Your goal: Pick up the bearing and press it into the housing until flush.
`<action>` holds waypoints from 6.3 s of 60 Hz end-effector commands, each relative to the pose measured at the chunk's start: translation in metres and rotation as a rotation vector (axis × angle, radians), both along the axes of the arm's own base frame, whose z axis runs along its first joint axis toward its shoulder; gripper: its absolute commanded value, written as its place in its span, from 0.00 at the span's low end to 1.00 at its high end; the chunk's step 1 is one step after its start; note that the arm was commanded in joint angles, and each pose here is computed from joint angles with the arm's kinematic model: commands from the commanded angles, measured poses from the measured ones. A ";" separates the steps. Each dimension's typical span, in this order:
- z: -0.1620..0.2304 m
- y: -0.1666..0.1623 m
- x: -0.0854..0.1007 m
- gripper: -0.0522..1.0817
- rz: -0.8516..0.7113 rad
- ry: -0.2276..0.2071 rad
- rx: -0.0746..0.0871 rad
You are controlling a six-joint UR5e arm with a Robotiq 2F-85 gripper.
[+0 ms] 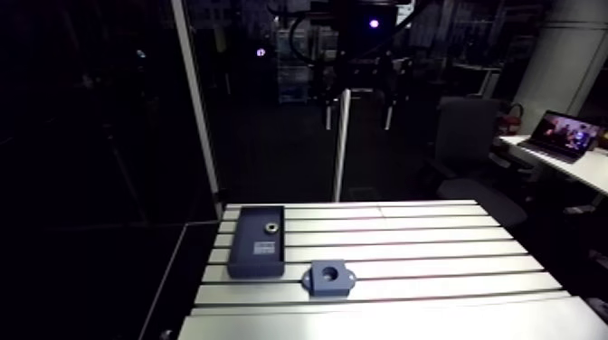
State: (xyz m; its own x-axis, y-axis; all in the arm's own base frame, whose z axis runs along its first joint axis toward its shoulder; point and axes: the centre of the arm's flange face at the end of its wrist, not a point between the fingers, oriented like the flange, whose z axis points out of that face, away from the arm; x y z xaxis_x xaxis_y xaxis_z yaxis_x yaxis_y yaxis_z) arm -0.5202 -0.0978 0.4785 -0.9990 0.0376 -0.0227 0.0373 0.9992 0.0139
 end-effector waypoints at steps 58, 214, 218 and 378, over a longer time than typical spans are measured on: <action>-0.001 -0.028 -0.006 0.05 0.057 0.004 -0.012; -0.261 -0.156 -0.115 0.41 0.115 -0.049 -0.023; -0.263 -0.156 -0.116 0.43 0.115 -0.050 -0.022; -0.306 -0.162 -0.122 0.50 0.126 -0.074 -0.009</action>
State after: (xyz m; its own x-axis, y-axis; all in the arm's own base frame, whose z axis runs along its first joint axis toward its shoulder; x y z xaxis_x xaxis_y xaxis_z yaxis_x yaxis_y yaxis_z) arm -0.6426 -0.2602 0.1735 -0.9916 -0.0882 -0.0947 -0.0888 0.9960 0.0027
